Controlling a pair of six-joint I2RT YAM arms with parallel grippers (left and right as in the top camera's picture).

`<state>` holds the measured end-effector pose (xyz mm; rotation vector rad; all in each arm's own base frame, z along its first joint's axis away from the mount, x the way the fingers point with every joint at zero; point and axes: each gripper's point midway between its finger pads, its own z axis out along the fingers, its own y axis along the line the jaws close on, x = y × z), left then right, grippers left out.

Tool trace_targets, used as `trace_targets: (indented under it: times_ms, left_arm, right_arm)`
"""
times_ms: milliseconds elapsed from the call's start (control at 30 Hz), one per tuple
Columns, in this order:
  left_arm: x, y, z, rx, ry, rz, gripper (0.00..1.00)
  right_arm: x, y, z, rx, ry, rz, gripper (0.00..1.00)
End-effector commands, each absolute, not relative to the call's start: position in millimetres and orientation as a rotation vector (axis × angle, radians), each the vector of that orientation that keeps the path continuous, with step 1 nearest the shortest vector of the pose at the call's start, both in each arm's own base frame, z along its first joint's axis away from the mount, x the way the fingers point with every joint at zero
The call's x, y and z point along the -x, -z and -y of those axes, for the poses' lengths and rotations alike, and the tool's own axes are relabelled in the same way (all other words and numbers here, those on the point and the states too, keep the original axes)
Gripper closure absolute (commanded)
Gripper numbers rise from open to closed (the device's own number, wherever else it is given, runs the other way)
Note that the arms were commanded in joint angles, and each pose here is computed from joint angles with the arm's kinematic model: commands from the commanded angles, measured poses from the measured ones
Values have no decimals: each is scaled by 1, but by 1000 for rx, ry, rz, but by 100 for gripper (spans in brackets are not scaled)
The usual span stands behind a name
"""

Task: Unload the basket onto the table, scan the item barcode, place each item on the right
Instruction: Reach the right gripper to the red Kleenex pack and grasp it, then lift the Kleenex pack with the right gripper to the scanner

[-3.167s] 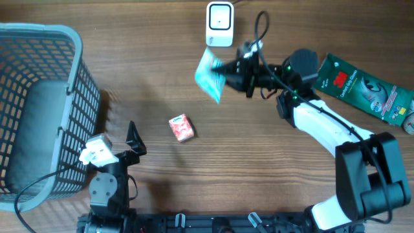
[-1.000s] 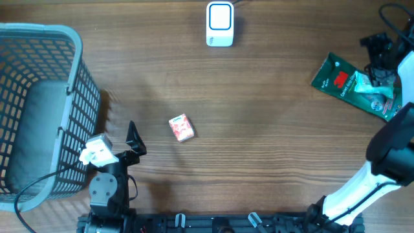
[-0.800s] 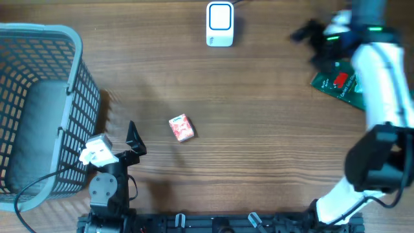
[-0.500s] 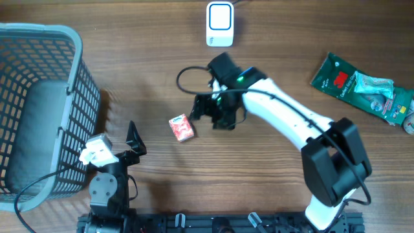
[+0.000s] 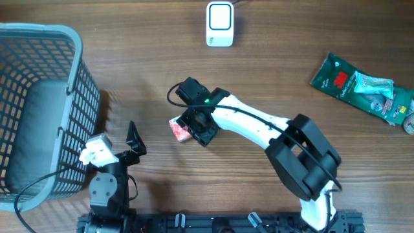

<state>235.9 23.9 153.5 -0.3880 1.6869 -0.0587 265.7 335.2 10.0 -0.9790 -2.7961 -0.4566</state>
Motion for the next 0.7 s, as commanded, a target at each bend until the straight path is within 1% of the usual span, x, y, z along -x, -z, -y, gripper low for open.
trace_targets:
  times_ms: [0,33,67,167,200,233,333,400,467,567,600,633,667]
  left_arm:
    - [-235,-154,-28,407,48,-1676,0]
    - [-235,-154,-28,407,48,-1675,0]
    - [-235,-154,-28,407,48,-1675,0]
    - [-235,-154,-28,407,48,-1675,0]
    - [-235,-154,-28,407,48,-1676,0]
    - [-235,-154,-28,407,48,-1675,0]
    - [-235,-154,-28,407,48,-1675,0]
    - [-235,-154,-28,407,48,-1675,0]
    - [-235,-154,-28,407,48,-1675,0]
    - [-235,-154,-28,407,48,-1676,0]
    - [-235,-154,-28,407,48,-1676,0]
    - [-235,-154,-28,407,48,-1676,0]
    - [-235,-154,-28,407,48,-1676,0]
  right_arm:
    - [-257,10,-331,1021,384,2749,47]
    - [-258,13,-330,1028,373,2752,55]
    - [-258,17,-328,1051,354,2750,60]
    - [-262,22,-328,1056,357,2763,61]
    - [-262,26,-329,1055,355,2761,67]
    - [-262,32,-328,1057,339,2759,78]
    - [-268,39,-320,1014,297,2839,95]
    - [-273,38,-315,909,294,2909,96]
    - [-267,24,-314,838,355,2825,96]
    - [-259,-37,-325,346,810,2599,96]
    - [-255,-69,-327,85,1088,2456,94]
    - [-252,-95,-324,-83,1310,2323,91]
    - [-252,-116,-315,-171,1484,2217,89]
